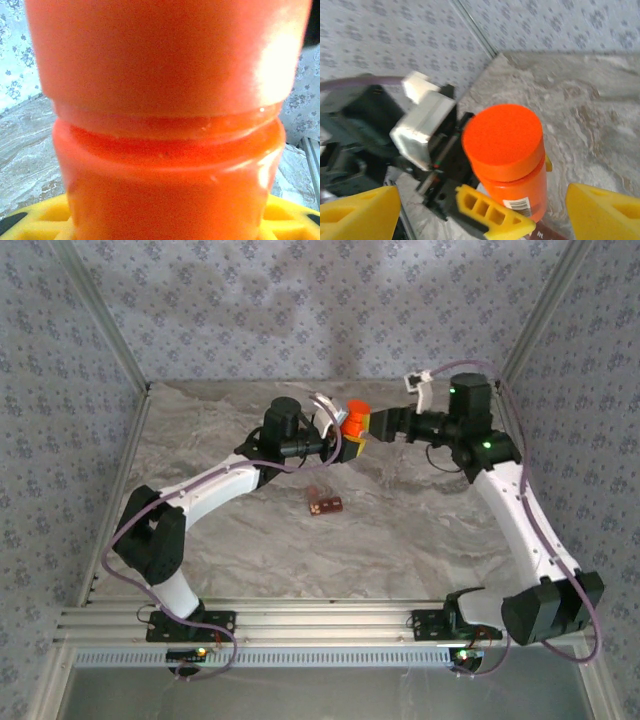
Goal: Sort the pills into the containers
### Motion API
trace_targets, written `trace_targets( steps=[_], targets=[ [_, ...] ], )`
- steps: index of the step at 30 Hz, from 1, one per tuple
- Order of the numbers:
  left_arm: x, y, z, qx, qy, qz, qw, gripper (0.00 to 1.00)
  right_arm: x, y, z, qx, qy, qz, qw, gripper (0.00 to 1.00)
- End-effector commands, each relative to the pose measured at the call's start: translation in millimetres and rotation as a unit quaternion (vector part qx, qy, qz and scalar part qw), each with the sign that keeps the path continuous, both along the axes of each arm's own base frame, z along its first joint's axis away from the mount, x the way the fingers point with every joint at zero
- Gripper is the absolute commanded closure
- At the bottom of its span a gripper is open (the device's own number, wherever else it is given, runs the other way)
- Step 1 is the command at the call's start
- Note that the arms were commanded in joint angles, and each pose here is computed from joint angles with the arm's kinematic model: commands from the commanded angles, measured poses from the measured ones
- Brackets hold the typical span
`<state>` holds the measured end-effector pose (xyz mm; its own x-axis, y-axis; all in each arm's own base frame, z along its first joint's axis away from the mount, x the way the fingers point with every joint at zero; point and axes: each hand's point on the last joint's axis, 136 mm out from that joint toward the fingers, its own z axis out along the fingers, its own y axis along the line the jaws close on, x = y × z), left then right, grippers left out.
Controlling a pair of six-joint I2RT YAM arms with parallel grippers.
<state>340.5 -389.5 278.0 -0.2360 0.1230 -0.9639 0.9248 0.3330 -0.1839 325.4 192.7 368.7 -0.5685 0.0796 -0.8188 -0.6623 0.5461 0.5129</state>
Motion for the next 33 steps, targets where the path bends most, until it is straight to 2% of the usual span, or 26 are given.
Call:
trace_targets(
  steps=[1,5,10,24,33],
  targets=[
    [-13,-1,37,-0.03,-0.04,-0.042,0.998,1.0,-17,0,22,0.028,-0.054,0.075,0.995,0.13],
    [-21,-2,41,-0.037,-0.03,-0.071,0.996,1.0,-4,-2,26,0.036,-0.048,0.099,0.993,0.14],
    [-26,-3,43,-0.039,-0.022,-0.085,0.995,1.0,11,9,13,0.026,-0.022,0.118,0.992,0.14],
    [-26,-3,41,-0.036,-0.018,-0.088,0.995,1.0,16,30,0,0.014,-0.006,0.132,0.991,0.21],
    [-26,-3,41,-0.036,-0.017,-0.086,0.995,1.0,16,33,-4,0.007,-0.001,0.133,0.991,0.3]
  ],
)
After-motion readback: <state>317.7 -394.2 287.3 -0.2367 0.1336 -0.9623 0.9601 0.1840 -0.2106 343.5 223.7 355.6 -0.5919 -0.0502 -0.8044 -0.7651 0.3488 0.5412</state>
